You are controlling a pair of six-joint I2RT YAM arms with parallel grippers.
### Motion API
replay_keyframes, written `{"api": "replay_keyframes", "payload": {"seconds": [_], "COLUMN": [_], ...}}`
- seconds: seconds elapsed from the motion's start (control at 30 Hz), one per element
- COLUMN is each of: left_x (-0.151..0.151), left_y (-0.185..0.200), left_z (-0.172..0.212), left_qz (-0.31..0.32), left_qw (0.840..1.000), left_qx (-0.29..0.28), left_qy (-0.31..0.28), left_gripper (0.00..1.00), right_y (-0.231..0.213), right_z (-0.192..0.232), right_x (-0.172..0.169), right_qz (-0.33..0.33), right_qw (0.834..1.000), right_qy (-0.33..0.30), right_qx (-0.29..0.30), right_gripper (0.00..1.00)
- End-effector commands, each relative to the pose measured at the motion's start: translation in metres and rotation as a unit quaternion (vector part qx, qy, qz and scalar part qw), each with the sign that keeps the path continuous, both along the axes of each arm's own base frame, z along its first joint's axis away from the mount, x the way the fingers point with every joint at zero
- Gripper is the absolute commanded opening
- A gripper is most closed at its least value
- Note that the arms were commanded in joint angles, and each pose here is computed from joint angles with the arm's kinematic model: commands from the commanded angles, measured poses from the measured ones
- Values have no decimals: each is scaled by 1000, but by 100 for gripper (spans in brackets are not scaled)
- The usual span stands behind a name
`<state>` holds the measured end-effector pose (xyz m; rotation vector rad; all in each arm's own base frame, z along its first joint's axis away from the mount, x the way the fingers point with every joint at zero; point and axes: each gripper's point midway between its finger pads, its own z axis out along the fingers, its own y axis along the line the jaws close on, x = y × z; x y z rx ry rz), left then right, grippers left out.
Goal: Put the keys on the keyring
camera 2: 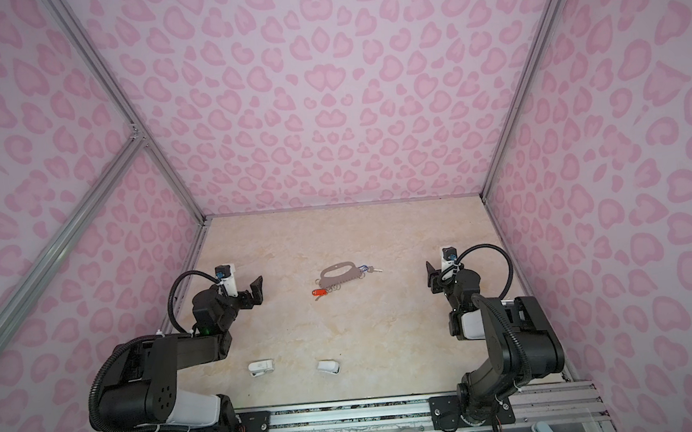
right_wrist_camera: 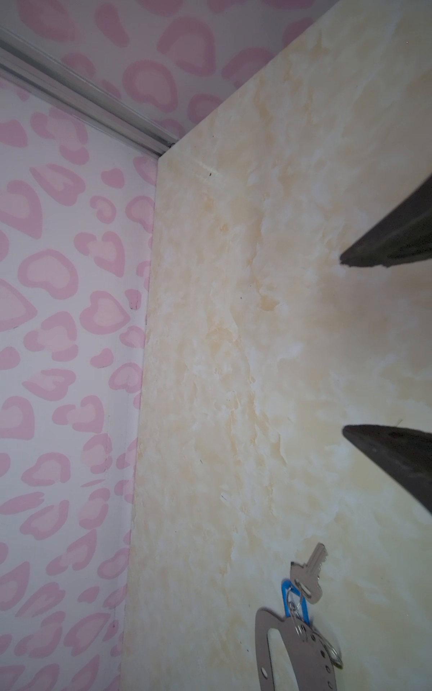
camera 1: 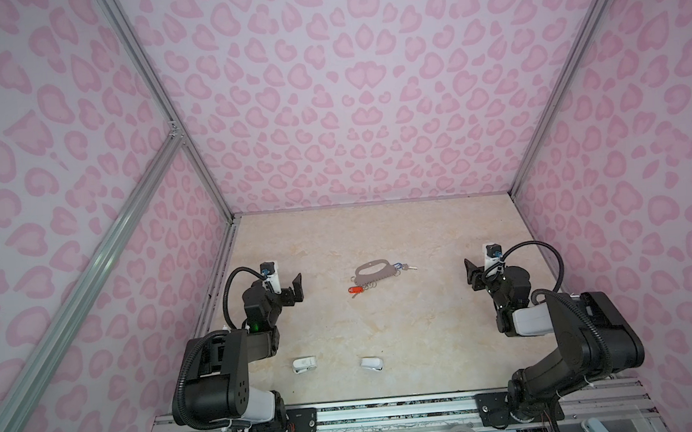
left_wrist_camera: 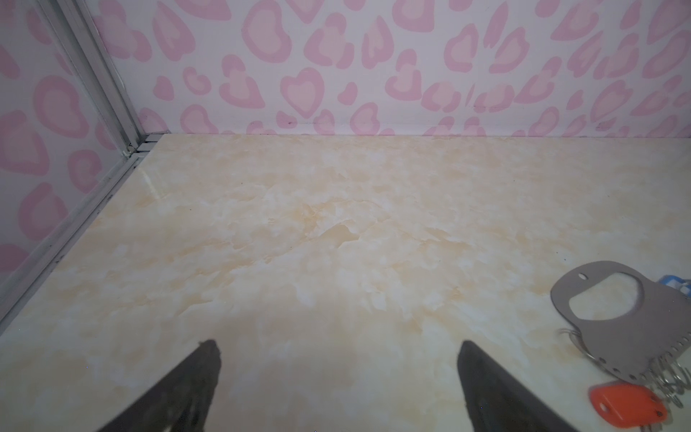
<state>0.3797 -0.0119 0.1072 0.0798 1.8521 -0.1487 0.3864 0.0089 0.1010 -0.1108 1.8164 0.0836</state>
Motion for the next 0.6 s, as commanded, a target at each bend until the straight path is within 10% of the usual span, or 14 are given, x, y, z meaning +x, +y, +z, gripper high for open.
{"api": "replay_keyframes", "payload": {"seconds": [0.0, 0.57], "left_x": [4, 4], "left_y": [3, 3], "left_z": [12, 12], "left_qz": [7, 10], "left_qw": [1000, 1000], "left_qx": [5, 7], "left_qy": [-25, -26], "left_gripper": [98, 97], "right_y": [0, 0], "right_z": [3, 2], "right_x": [1, 1], "right_qz": [-1, -1], "right_qw": [1000, 1000], "right_qy": [-7, -6], "right_qx": [2, 2], "right_gripper": [67, 70]}}
